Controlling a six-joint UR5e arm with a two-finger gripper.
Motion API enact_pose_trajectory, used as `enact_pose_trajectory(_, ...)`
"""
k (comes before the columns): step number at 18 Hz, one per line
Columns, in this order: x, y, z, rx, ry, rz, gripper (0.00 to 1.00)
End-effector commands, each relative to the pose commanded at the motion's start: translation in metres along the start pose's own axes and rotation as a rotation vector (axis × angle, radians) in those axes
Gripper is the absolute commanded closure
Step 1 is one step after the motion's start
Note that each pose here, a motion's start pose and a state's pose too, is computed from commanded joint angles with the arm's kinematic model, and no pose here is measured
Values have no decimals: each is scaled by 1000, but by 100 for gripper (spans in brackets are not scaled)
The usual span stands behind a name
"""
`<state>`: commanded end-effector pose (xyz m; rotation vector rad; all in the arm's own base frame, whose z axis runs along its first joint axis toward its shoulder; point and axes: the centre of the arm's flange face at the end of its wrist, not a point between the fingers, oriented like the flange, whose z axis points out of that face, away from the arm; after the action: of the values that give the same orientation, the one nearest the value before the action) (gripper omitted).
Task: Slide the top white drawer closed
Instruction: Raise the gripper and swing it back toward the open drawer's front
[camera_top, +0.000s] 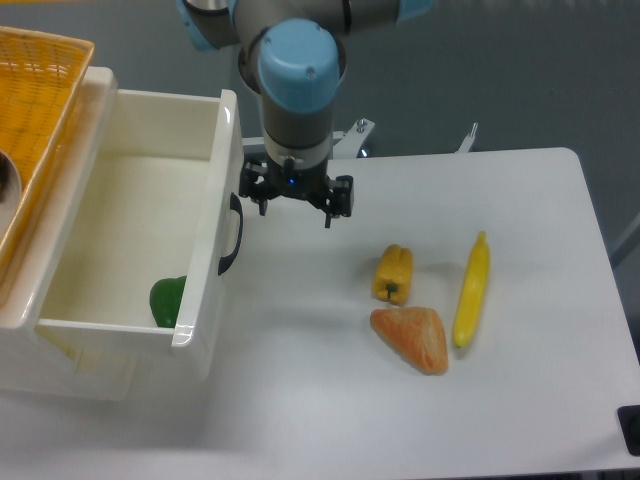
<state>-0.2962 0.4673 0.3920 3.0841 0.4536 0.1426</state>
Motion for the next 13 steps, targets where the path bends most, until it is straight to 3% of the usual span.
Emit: enact_pose_trajectory(13,-22,-5,35,-51,37,-34,0)
